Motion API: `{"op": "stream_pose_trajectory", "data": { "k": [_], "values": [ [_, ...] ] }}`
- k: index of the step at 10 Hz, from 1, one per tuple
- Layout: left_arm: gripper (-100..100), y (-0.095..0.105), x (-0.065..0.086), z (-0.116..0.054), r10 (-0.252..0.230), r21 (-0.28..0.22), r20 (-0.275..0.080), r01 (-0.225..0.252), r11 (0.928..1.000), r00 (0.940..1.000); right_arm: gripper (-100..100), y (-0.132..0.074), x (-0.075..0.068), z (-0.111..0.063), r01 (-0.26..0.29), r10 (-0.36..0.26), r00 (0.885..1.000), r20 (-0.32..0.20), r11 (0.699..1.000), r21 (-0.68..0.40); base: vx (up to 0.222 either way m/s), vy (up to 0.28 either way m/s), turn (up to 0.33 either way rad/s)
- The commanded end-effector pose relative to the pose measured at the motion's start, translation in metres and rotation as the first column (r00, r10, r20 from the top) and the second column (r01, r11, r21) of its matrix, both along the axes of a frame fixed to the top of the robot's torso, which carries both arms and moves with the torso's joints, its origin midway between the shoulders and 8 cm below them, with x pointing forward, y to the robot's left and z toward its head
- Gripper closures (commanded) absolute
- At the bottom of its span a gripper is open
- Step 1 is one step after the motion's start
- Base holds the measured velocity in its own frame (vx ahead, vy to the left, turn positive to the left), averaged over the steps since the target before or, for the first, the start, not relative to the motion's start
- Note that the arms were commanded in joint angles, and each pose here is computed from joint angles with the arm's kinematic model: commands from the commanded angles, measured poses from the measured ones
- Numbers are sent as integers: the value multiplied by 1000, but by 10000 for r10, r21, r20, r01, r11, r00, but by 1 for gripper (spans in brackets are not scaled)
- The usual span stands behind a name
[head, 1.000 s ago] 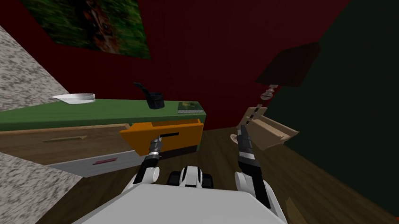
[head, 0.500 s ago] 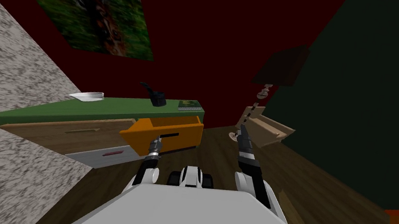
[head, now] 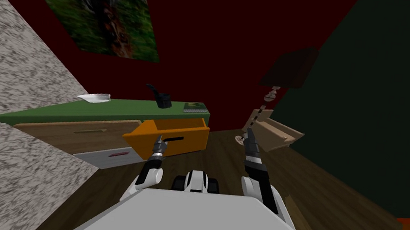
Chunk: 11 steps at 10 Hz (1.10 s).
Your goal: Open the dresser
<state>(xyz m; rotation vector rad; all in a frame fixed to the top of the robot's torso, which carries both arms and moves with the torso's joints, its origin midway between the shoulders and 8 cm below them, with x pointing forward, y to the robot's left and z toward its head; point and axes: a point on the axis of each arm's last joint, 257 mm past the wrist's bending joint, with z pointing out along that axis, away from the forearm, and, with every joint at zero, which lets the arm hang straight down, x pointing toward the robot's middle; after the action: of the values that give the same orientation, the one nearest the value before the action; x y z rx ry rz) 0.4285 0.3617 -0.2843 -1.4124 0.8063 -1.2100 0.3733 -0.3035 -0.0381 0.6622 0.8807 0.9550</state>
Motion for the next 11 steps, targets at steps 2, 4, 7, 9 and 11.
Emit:
{"op": "stream_pose_trajectory", "data": {
  "k": [2, 4, 7, 9, 11],
  "values": [
    [-100, 4, 13, 21, -111, 12, -5, 111, 9999, 9999, 0, 0, 0, 0, 0, 0, 10000, 0, 10000, 0, -27, -25, 28],
    [-100, 6, 19, 33, -174, 23, -5, 174, 9998, 9998, 0, 0, 0, 0, 0, 0, 10000, 0, 10000, 0, -24, -24, 24],
    [0, 6, 14, 20, -153, -30, -206, 153, 9999, 9997, 0, 0, 0, 0, 0, 0, 10000, 0, 10000, 0, -2, -3, 3],
    [0, 6, 13, 19, -151, -37, -240, 150, 9999, 9996, 0, 0, 0, 0, 0, 0, 10000, 0, 10000, 0, 0, 0, 0],
    [0, 6, 13, 19, -150, -39, -251, 149, 9999, 9996, 0, 0, 0, 0, 0, 0, 10000, 0, 10000, 0, 0, 0, 0]
  ]
}}
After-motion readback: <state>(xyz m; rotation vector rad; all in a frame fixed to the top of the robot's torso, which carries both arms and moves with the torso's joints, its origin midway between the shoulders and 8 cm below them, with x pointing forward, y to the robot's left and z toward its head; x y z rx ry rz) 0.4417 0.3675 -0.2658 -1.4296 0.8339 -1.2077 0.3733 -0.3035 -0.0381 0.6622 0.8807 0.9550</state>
